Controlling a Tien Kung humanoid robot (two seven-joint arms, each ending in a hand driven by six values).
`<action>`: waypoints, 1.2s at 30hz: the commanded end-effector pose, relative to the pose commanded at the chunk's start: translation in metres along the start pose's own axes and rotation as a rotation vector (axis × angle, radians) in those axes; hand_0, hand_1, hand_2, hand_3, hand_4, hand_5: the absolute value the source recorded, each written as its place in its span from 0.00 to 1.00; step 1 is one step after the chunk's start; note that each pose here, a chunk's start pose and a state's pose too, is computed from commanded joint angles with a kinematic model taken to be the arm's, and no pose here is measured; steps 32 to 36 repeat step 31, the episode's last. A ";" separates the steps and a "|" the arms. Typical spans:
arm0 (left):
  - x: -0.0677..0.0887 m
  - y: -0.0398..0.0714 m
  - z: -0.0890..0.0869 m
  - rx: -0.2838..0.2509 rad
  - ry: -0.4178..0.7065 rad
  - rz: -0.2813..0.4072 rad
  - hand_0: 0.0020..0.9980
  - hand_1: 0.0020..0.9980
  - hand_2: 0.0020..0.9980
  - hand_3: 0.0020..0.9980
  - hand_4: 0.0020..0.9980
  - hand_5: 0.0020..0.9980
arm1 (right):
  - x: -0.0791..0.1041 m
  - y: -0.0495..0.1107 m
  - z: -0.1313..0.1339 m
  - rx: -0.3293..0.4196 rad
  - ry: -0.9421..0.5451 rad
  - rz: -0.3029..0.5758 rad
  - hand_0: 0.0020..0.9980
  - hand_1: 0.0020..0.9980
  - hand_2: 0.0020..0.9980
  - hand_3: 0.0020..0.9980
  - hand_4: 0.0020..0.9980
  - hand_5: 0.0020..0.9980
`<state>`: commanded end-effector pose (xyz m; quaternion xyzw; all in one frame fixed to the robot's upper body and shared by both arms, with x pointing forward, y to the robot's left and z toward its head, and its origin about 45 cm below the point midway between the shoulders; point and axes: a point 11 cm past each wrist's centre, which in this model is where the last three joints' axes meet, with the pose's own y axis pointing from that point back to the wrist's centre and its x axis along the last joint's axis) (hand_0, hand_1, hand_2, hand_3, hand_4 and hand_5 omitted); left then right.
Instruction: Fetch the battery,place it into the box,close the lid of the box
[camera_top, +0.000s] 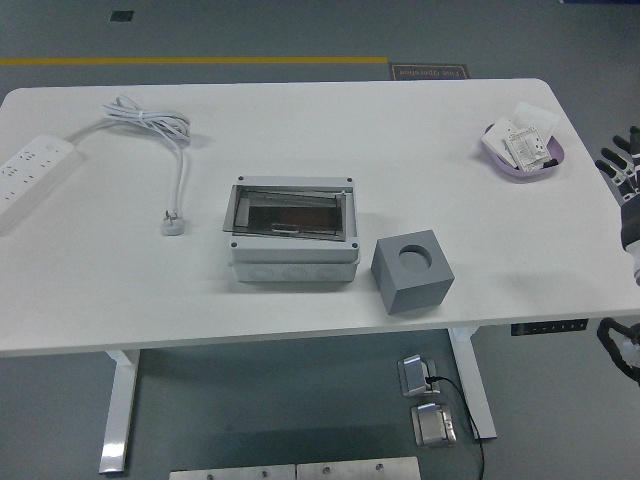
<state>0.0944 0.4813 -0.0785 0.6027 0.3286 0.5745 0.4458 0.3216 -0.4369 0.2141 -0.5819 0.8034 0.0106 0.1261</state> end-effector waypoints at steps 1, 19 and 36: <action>0.001 0.000 0.000 -0.001 0.001 0.002 0.64 0.70 0.61 0.60 0.58 0.15 | 0.000 0.000 -0.001 0.001 0.005 0.000 0.69 0.66 0.67 0.69 0.83 0.49; 0.013 0.001 0.005 -0.012 -0.004 0.017 0.64 0.70 0.61 0.60 0.60 0.17 | 0.006 0.001 -0.002 -0.014 0.087 0.000 0.68 0.65 0.67 0.69 0.83 0.50; 0.019 0.001 0.001 -0.003 -0.011 0.029 0.65 0.70 0.61 0.60 0.60 0.17 | 0.006 0.005 0.002 -0.035 0.123 -0.010 0.68 0.65 0.67 0.69 0.83 0.50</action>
